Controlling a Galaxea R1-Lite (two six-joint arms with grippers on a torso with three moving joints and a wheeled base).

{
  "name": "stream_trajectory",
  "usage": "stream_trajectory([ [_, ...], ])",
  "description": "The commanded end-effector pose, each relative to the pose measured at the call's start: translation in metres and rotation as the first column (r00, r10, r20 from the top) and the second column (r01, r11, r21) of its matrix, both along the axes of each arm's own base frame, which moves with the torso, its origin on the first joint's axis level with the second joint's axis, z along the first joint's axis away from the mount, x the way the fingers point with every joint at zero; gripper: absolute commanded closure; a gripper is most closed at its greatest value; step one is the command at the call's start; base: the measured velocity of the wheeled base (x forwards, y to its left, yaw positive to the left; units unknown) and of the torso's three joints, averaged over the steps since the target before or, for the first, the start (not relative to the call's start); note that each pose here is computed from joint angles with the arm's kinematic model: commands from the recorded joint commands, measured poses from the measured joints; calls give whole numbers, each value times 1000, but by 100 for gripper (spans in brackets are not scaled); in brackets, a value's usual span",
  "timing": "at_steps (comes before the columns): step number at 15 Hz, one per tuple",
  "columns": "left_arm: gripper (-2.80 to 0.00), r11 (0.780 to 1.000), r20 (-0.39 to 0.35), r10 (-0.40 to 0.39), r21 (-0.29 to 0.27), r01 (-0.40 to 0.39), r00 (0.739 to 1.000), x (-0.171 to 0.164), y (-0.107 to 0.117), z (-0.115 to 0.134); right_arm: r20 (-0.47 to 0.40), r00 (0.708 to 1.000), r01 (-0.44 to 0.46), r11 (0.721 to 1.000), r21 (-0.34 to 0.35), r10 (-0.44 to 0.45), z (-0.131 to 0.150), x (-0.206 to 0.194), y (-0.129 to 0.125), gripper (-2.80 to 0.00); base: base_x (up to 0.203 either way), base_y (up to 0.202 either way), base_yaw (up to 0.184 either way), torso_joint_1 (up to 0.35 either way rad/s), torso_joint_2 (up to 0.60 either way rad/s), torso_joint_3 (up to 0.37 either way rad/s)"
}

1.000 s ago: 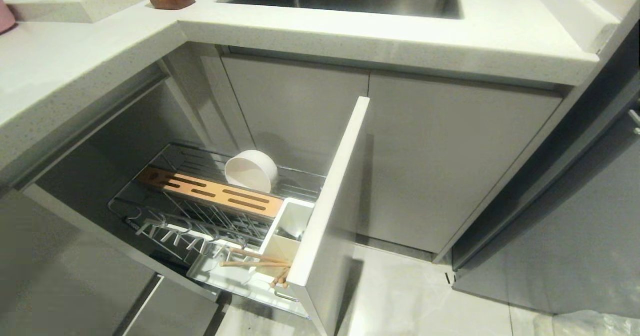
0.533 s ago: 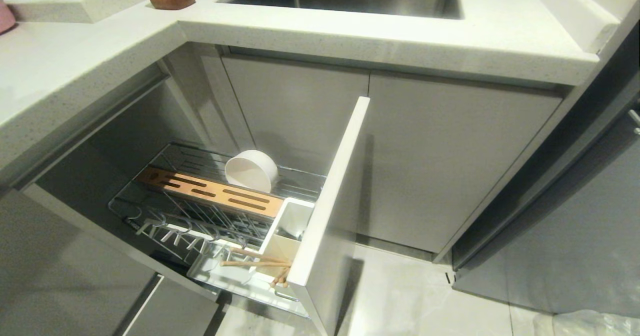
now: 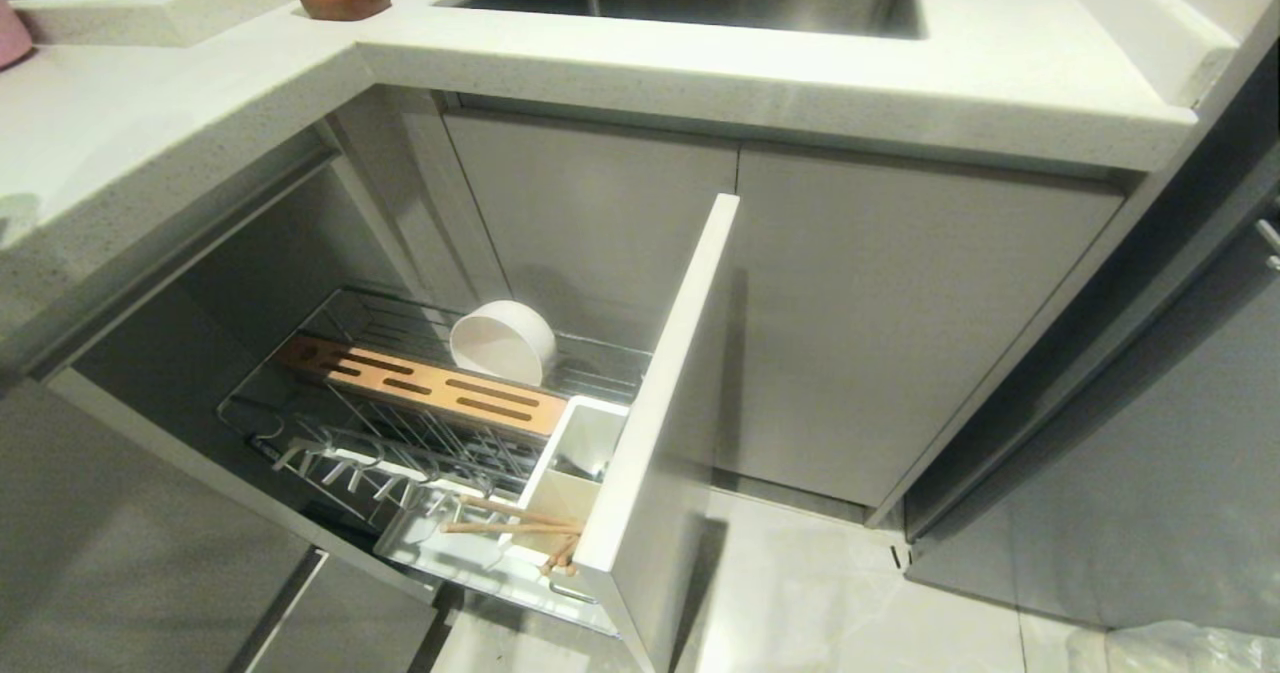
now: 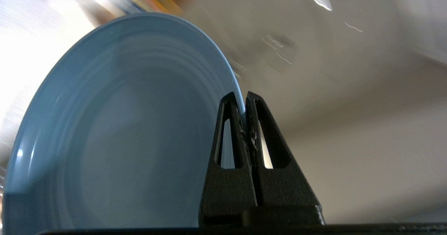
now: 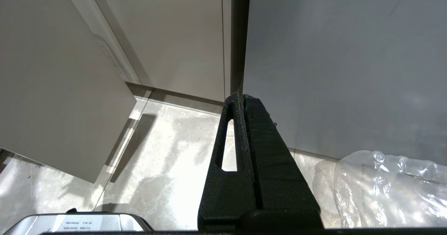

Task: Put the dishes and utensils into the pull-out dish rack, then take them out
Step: Pick up the plate and place it in the cupboard

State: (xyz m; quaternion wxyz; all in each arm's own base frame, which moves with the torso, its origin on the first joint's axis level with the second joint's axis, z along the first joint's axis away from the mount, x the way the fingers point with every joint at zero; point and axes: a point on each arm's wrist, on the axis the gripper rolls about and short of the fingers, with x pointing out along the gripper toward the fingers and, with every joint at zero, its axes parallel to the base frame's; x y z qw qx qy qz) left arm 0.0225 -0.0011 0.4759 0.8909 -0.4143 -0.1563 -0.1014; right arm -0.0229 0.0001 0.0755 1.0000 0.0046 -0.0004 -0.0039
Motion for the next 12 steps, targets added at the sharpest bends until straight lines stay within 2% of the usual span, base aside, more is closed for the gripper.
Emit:
stream_trajectory([
  [1, 0, 970, 20, -240, -19, 241, 970, -21, -5, -6, -1, 1000, 0, 1000, 0, 0, 0, 0, 0, 0, 0, 0, 0, 0, 0, 0],
  [2, 0, 937, 12, -347, -37, 348, 938, -26, -6, -7, -1, 1000, 0, 1000, 0, 0, 0, 0, 0, 0, 0, 0, 0, 0, 0, 0],
  [3, 0, 894, -5, -443, -78, 442, 896, -28, -8, -9, -1, 1000, 0, 1000, 0, 0, 0, 0, 0, 0, 0, 0, 0, 0, 0, 0],
  [5, 0, 823, -56, -564, -121, 555, 824, -22, -11, -14, -1, 1000, 0, 1000, 0, 0, 0, 0, 0, 0, 0, 0, 0, 0, 0, 0],
  [7, 0, 790, -123, -609, -175, 587, 783, 0, -12, -18, -1, 1000, 0, 1000, 0, 0, 0, 0, 0, 0, 0, 0, 0, 0, 0, 0],
  [9, 0, 777, -187, -627, -222, 590, 756, 24, -14, -23, -1, 1000, 0, 1000, 0, 0, 0, 0, 0, 0, 0, 0, 0, 0, 0, 0],
  [12, 0, 737, -277, -676, -282, 614, 683, 58, -23, -32, -1, 1000, 0, 1000, 0, 0, 0, 0, 0, 0, 0, 0, 0, 0, 0, 0],
])
